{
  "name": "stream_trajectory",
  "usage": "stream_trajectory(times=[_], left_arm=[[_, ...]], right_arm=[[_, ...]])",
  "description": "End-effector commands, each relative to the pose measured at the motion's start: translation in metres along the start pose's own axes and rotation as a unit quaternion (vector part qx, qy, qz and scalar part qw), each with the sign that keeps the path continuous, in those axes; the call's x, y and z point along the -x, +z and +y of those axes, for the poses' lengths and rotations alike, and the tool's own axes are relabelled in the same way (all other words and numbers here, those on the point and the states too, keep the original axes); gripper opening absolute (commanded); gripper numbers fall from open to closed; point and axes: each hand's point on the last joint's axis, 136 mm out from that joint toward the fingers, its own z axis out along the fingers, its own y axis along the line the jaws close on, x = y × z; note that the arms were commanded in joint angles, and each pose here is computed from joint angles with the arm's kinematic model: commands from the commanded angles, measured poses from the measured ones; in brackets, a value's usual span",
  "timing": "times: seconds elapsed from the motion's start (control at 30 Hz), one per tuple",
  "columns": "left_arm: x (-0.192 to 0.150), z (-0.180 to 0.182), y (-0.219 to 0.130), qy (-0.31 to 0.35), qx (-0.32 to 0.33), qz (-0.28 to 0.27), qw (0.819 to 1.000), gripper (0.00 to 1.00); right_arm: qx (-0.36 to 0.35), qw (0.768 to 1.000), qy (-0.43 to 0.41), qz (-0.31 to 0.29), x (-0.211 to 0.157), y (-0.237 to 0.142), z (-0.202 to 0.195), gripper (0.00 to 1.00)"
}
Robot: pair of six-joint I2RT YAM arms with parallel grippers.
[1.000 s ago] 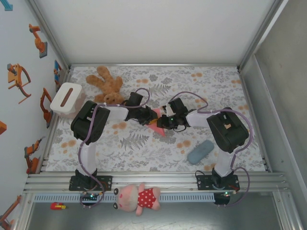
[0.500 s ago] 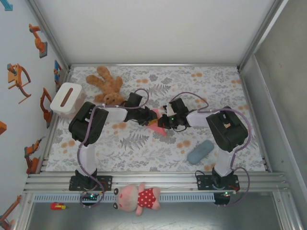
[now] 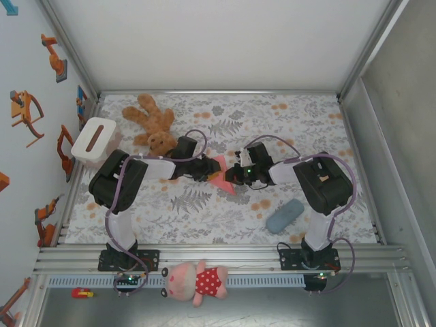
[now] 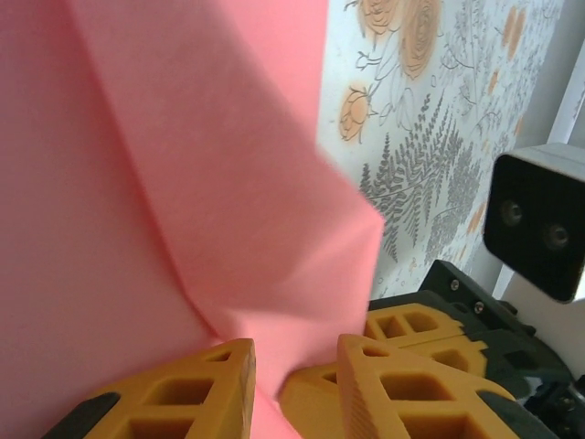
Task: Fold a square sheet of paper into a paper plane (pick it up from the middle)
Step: Fourth fold the wing at the center of the table.
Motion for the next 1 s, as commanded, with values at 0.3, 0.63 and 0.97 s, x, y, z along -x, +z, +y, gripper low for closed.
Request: stream_trajectory(times=[0.3, 0.63, 0.97], left_arm=[[0.010, -0.019, -0.001, 0.020, -0.024, -0.015, 0.999, 0.25], [0.015, -0.009, 0.012, 0.014, -0.007, -0.002, 1.000, 0.22], [0.010, 0.015, 0.020, -0.008, 0.035, 0.015, 0.999, 0.21]], right_arm=[[0.014, 0.999, 0.031, 0.006, -0.005, 0.002, -0.011, 0.00], [0.000, 0.999, 0.039, 0.008, -0.007, 0.003, -0.018, 0.00], [-0.004, 0.999, 0.039, 0.006, -0.005, -0.002, -0.015, 0.04]])
